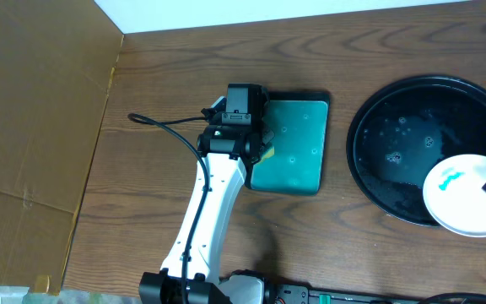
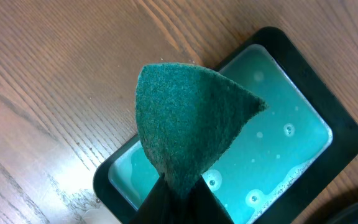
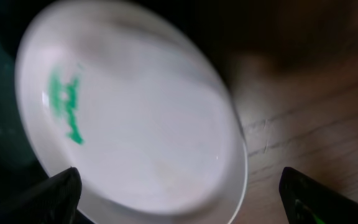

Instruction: Clean dirty plates on tray and stack at the side

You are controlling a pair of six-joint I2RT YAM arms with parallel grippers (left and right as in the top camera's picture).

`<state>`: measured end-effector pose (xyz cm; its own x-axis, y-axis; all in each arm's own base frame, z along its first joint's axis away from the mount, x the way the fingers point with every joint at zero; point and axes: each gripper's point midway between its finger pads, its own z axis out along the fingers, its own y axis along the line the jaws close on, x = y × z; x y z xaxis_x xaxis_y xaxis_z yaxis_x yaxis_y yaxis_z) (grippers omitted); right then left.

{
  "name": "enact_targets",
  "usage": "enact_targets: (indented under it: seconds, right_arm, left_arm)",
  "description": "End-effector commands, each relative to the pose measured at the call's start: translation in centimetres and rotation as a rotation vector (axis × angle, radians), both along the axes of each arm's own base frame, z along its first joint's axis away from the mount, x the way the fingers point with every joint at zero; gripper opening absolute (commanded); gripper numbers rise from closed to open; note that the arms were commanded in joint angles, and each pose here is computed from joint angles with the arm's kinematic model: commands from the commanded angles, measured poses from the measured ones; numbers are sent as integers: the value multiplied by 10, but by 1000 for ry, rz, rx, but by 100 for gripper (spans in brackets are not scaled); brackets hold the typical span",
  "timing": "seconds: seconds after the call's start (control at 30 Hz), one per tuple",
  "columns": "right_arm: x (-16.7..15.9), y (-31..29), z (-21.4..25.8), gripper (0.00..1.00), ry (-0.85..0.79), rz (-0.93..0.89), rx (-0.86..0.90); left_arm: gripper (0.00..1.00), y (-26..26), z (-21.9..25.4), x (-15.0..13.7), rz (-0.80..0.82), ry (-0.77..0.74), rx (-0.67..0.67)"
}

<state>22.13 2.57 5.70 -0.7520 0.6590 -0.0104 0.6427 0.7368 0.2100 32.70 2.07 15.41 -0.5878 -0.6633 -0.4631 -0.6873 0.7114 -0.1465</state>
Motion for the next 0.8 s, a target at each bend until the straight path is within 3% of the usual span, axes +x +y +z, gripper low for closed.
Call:
enact_targets:
  seconds: [0.0,0.5,0.77]
  right_arm:
    - [-10,12,-14,99,28,-28,19]
    - [0,26,-27,99,-46,-52,-39]
    - [-17,30,-51,99,56,-81,-37]
  left_arm:
    - [7,2,-2,-2,-10,7,12]
    - [7,2,-2,-2,-10,8,12]
    - [7,2,-2,-2,-10,7,12]
